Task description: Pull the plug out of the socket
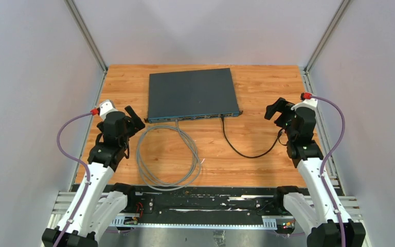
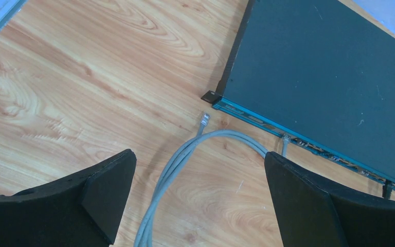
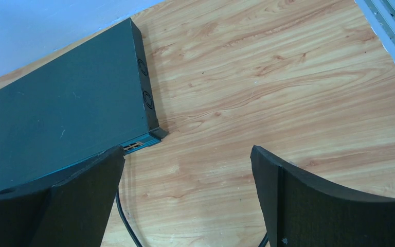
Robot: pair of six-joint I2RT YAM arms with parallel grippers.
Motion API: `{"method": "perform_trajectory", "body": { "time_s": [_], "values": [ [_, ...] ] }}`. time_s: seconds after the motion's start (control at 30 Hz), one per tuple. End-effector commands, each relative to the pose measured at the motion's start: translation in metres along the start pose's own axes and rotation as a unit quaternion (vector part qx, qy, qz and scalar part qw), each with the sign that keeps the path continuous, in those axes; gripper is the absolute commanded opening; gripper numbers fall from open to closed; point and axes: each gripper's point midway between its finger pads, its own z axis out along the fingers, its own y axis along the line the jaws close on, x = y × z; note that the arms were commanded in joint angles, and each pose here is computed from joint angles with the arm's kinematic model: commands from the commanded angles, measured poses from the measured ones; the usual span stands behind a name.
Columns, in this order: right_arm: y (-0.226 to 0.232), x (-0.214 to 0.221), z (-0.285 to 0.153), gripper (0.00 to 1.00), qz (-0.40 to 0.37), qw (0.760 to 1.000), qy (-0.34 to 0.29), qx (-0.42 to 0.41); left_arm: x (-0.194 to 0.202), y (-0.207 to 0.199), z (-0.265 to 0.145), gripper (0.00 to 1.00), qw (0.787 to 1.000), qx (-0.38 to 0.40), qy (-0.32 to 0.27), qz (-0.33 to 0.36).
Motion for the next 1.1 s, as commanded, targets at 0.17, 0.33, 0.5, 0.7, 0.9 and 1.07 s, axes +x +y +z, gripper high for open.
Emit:
{"method": "perform_trajectory", "body": {
  "time_s": [0.17, 0.33, 0.5, 0.7, 0.9, 1.07],
  "values": [
    [0.02, 0.013, 0.002, 1.0, -0.013, 0.997, 0.036, -0.064, 0.003, -0.003, 0.008, 1.0, 1.0, 0.004, -0.002, -0.008],
    [0.025, 0.03, 0.007, 1.0, 0.009, 0.993, 0.093, -0.068, -0.002, -0.009, 0.021, 1.0, 1.0, -0.003, -0.009, -0.013],
    [0.046, 0.049, 0.018, 1.0, 0.067, 0.982, 0.125, -0.122, -0.004, -0.032, 0.05, 1.0, 1.0, 0.017, -0.005, -0.015],
    [0.064, 0.082, 0.033, 0.99, 0.11, 0.968, 0.154, -0.165, 0.0, -0.056, 0.099, 1.0, 0.999, 0.037, 0.031, -0.006],
    [0.081, 0.121, 0.052, 0.94, 0.132, 0.957, 0.187, -0.18, 0.017, -0.066, 0.153, 1.0, 0.995, 0.048, 0.088, 0.011],
    [0.107, 0.142, 0.074, 0.88, 0.124, 0.95, 0.214, -0.191, 0.036, -0.063, 0.185, 1.0, 0.989, 0.05, 0.136, 0.005]
  ]
}}
